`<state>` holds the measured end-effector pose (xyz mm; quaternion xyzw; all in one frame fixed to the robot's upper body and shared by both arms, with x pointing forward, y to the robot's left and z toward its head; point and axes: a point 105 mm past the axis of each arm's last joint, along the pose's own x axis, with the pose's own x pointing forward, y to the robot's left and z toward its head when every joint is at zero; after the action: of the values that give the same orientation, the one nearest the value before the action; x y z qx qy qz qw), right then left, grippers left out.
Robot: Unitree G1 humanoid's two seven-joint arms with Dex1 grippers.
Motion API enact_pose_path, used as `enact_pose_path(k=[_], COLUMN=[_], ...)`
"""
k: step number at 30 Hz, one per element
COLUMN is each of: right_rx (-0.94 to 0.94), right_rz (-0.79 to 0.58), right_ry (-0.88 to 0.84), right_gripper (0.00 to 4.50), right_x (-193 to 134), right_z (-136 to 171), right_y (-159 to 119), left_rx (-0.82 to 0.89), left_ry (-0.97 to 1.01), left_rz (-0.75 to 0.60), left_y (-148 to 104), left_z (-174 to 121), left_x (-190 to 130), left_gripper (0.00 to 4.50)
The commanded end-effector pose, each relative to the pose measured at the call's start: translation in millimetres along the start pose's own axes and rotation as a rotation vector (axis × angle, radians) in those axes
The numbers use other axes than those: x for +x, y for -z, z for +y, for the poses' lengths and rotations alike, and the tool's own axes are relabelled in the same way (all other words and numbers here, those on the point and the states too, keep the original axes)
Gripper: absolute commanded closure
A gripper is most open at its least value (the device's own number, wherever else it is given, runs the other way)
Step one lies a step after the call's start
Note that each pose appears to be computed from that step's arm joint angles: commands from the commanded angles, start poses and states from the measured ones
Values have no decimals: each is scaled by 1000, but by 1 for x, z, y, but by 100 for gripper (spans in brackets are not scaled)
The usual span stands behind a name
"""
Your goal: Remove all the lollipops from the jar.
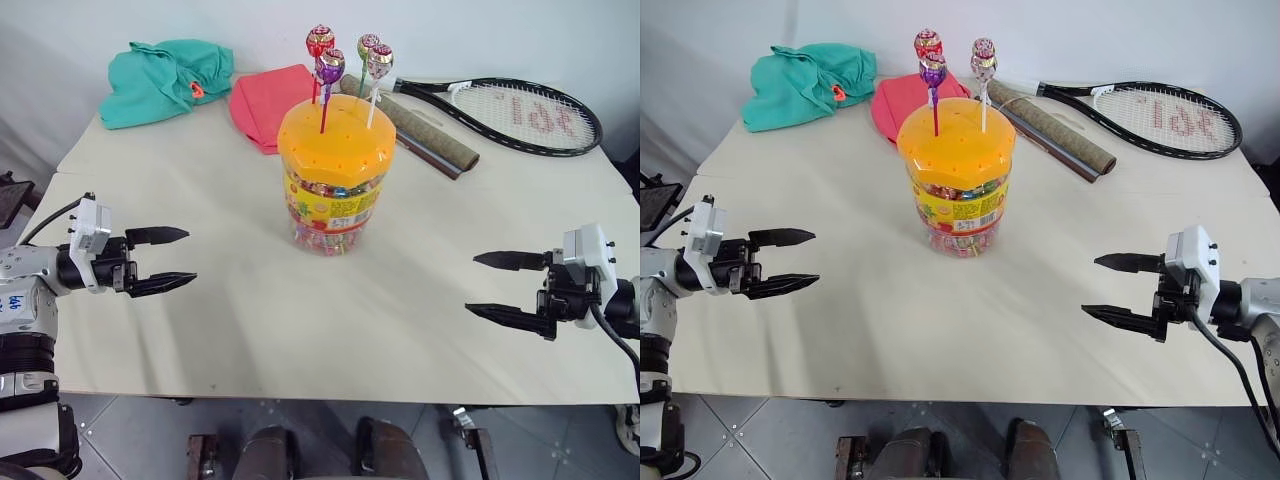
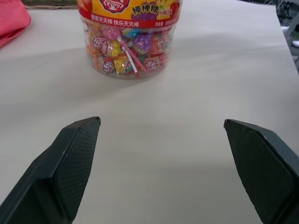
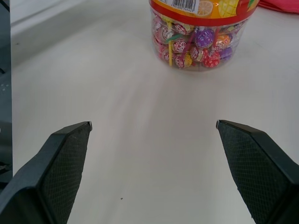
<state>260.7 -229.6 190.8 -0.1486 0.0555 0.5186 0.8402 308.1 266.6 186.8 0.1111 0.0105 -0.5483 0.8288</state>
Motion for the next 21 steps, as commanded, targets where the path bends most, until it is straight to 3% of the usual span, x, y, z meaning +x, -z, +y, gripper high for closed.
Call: enact_pose_path(k=[1,10,14,21], right_rx=[-42,-43,-52,-94], right_rz=[-30,-72,-126,-213], right_ry=[23,54,63,47], right_gripper=[4,4,4,4], right_x=[-6,-6,-5,3], right_z=[-2,-4,-1,3], right_y=[-13,-22,-37,-66], left_rx=[28,24,89,235], left_ry=[33,-69,-53,-1], left_rz=[-41,-50,-127,-190], left_y=[-14,-29,-61,-121], left_z=[-2,3,0,4], left_x=[-3,-2,6,52], left_gripper=[0,0,0,0])
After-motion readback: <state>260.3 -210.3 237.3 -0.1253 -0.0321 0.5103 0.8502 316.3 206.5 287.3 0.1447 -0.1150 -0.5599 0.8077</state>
